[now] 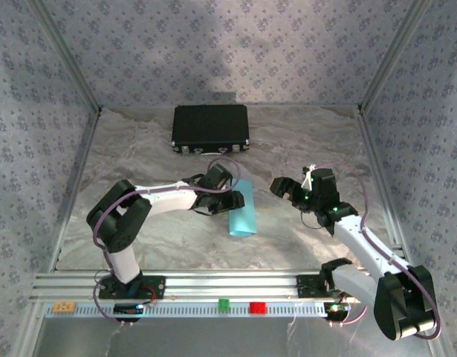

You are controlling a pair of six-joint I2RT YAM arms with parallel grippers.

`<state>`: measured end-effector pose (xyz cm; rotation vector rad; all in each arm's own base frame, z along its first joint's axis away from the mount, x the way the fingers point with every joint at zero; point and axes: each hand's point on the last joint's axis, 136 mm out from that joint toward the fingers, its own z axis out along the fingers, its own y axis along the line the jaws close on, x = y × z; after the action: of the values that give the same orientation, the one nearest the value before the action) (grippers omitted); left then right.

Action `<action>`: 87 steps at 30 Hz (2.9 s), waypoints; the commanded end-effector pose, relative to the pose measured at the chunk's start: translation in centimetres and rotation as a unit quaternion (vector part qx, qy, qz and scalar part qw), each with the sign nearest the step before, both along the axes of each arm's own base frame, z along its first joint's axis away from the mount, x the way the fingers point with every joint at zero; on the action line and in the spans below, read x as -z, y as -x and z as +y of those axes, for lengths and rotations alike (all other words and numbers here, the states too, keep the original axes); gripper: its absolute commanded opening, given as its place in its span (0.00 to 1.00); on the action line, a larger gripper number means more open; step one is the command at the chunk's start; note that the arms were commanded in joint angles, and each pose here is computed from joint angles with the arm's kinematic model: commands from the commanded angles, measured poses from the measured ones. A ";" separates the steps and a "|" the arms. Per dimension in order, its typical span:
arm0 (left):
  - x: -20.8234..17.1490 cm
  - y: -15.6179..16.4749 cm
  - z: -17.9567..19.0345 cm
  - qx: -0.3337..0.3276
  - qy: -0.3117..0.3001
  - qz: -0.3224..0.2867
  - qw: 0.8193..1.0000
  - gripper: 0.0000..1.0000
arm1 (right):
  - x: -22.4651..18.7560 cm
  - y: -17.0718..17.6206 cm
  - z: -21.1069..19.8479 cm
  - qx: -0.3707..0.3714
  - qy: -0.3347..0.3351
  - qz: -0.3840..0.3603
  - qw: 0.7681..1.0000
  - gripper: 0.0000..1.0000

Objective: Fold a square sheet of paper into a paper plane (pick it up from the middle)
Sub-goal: First fold the square sheet of paper in half at the center of the table, then hold the square sheet of paper at the center of the table.

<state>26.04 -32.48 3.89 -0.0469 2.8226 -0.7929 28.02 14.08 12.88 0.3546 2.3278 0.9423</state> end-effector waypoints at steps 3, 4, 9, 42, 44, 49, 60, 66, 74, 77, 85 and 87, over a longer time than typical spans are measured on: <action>-1.4 -0.2 0.7 0.017 -0.029 -0.024 0.999 0.56 | 0.4 0.2 0.5 -0.010 -0.005 0.006 1.000 0.94; -1.3 -0.2 0.7 0.021 -0.030 -0.024 0.999 0.55 | 0.4 0.2 0.5 -0.010 -0.005 0.008 1.000 0.94; -0.6 0.0 1.1 0.024 -0.048 -0.013 0.998 0.53 | 0.6 0.2 0.7 -0.012 -0.004 0.010 1.000 0.94; 3.8 0.6 2.2 0.033 -0.111 0.040 0.992 0.50 | 1.3 0.6 0.3 -0.004 0.008 0.022 1.000 0.97; 4.1 0.8 2.3 0.034 -0.114 0.043 0.992 0.50 | 1.3 0.6 0.3 -0.004 0.008 0.022 1.000 0.97; 4.7 1.0 2.4 0.037 -0.119 0.048 0.991 0.50 | 1.4 0.7 0.3 -0.004 0.008 0.025 1.000 0.97; 5.3 1.0 2.6 0.037 -0.129 0.052 0.990 0.50 | 1.4 0.6 0.5 -0.010 0.006 0.025 1.000 0.97; 5.6 1.1 2.7 0.039 -0.129 0.052 0.990 0.51 | 1.5 0.6 0.6 -0.011 0.006 0.028 1.000 0.97; 6.1 1.3 2.8 0.041 -0.134 0.056 0.989 0.51 | 1.4 0.7 0.8 -0.017 0.004 0.028 0.999 0.97; 6.2 1.3 2.8 0.045 -0.134 0.055 0.988 0.52 | 1.5 0.7 1.0 -0.020 0.003 0.029 0.999 0.97; 6.5 1.4 2.8 0.058 -0.144 0.055 0.986 0.52 | 1.8 0.7 1.1 -0.021 0.005 0.034 0.999 0.97; 6.7 1.5 2.8 0.058 -0.145 0.056 0.986 0.52 | 1.8 0.7 1.1 -0.021 0.006 0.034 0.999 0.97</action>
<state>25.98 -31.17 2.11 0.0809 2.9501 -0.5462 27.62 14.87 11.29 0.3454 2.3931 0.9384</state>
